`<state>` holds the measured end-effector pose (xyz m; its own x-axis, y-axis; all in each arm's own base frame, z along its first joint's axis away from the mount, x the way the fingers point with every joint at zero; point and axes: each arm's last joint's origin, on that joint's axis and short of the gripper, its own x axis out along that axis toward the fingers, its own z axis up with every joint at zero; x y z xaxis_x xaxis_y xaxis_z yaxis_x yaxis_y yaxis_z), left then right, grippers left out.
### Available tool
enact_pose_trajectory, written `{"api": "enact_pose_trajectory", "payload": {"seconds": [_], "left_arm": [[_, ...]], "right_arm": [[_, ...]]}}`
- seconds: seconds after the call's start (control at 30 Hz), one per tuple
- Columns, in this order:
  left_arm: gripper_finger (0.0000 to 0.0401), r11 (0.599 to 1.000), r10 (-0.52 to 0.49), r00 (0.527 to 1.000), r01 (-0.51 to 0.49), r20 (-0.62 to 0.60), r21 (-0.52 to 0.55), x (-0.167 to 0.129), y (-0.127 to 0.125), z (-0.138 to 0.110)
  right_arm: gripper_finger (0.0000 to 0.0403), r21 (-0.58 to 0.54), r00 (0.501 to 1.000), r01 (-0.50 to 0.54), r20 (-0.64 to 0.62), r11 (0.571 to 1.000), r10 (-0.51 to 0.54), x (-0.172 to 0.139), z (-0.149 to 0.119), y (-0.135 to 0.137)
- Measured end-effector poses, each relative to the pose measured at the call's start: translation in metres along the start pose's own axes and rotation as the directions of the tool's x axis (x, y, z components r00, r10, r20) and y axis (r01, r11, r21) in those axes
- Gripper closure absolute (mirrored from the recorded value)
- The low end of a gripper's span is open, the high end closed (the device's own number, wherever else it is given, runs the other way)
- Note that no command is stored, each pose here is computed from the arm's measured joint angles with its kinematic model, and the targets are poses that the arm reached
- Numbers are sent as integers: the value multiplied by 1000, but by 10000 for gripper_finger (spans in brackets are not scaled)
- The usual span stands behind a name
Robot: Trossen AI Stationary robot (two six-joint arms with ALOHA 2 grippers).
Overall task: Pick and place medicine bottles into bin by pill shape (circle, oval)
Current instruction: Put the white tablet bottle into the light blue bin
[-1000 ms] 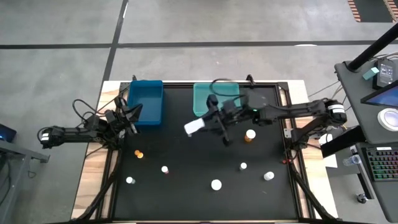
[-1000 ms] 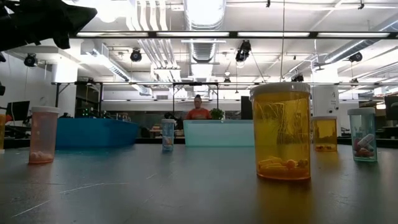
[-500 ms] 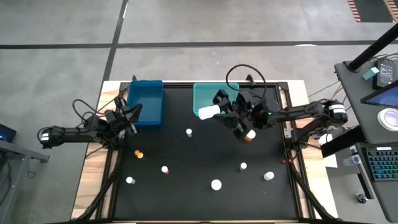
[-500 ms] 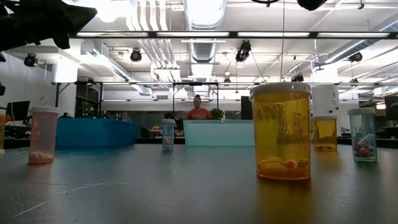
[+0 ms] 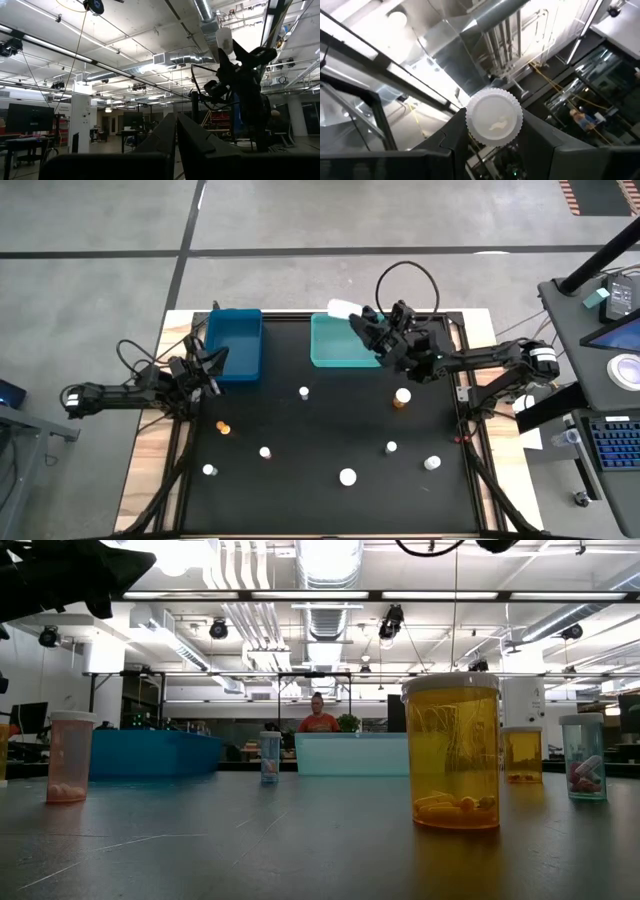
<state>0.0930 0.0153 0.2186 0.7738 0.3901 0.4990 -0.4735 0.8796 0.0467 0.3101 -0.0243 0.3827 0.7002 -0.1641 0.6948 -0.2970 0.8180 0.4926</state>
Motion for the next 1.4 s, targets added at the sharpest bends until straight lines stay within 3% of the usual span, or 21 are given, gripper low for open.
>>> {"api": "enact_pose_trajectory", "payload": {"seconds": [0.1,0.17,0.2,0.27,0.33,0.43,0.53,0.67,0.77,0.83,0.93,1.07,1.4], "left_arm": [[400,1000,0,1000,0,0,0,0,0,0],[400,1000,0,1000,0,0,0,0,0,0],[400,1000,0,1000,0,0,0,0,0,0],[400,1000,0,1000,0,0,0,0,0,0],[400,1000,0,1000,0,0,0,0,0,0],[400,1000,0,1000,0,0,0,0,0,0],[400,1000,0,1000,0,1,0,0,0,0],[400,1000,0,1000,0,1,0,0,0,0],[400,1000,1,1000,-1,1,0,0,0,0],[400,1000,1,1000,-1,1,1,0,0,0],[400,1000,1,1000,-1,1,1,0,0,0],[400,1000,0,1000,0,0,1,0,0,0],[400,1000,1,1000,-1,-1,2,0,0,0]], "right_arm": [[273,-51,999,30,-43,998,-32,5,-2,-1],[273,-141,980,134,-128,981,-152,11,-5,-8],[273,-200,955,212,-164,957,-246,14,-5,-13],[273,-337,867,361,-221,869,-446,24,-2,-24],[273,-476,748,450,-261,755,-610,34,5,-36],[273,-623,519,512,-325,591,-791,43,18,-61],[273,-728,240,513,-386,454,-891,44,25,-94],[273,-791,-80,498,-450,355,-890,38,28,-144],[273,-820,-226,483,-456,307,-861,32,22,-187],[273,-824,-279,475,-474,309,-835,27,15,-214],[273,-806,-307,474,-528,354,-792,21,1,-247],[273,-817,-352,453,-531,356,-771,13,-20,-282],[273,-830,-385,423,-528,364,-757,8,-46,-317]]}}
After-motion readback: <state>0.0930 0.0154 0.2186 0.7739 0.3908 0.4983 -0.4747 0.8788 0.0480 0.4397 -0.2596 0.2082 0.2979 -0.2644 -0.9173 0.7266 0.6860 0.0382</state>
